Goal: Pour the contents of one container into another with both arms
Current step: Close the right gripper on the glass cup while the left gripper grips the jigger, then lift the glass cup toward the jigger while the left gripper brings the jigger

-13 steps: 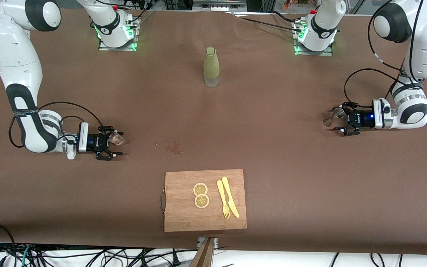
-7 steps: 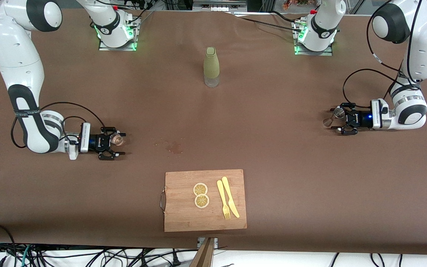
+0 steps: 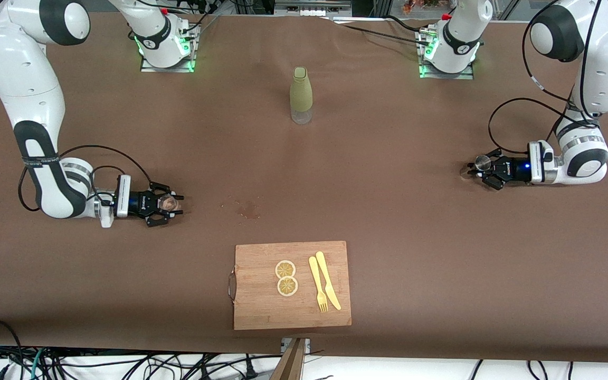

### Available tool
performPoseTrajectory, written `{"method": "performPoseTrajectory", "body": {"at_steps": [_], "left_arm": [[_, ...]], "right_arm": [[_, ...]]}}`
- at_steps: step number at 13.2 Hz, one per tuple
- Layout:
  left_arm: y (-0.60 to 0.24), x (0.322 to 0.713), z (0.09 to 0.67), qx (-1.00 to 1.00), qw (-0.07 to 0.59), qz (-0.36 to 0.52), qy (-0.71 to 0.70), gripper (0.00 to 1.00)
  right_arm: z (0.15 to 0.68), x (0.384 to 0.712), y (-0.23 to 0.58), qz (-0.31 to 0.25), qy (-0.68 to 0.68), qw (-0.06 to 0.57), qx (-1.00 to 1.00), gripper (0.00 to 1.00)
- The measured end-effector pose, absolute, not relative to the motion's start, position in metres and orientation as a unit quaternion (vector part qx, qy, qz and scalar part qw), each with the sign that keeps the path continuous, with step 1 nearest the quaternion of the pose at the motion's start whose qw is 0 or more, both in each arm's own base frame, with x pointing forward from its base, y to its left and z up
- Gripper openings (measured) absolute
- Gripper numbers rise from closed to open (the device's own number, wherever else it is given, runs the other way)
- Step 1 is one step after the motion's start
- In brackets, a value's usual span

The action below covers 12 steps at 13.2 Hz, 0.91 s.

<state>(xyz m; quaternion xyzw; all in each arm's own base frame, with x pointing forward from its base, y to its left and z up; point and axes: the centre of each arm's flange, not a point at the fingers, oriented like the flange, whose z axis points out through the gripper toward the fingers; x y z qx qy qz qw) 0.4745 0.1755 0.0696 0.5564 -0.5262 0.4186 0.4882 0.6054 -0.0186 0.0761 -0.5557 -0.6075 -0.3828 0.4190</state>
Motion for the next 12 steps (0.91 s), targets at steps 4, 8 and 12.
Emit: {"method": "performPoseTrajectory", "body": {"at_steps": [4, 8, 12], "left_arm": [[0.169, 0.477, 0.069, 0.555, 0.494, 0.415, -0.525, 0.21], [0.111, 0.501, 0.068, 0.523, 0.516, 0.425, -0.529, 0.21], [0.023, 0.54, 0.077, 0.494, 0.518, 0.459, -0.526, 0.21]], "right_arm": [[0.076, 0.605, -0.018, -0.383, -0.607, 0.419, -0.556, 0.31], [0.078, 0.608, -0.016, -0.385, -0.608, 0.418, -0.554, 0.27], [0.093, 0.62, -0.009, -0.379, -0.601, 0.422, -0.564, 0.27]]}}
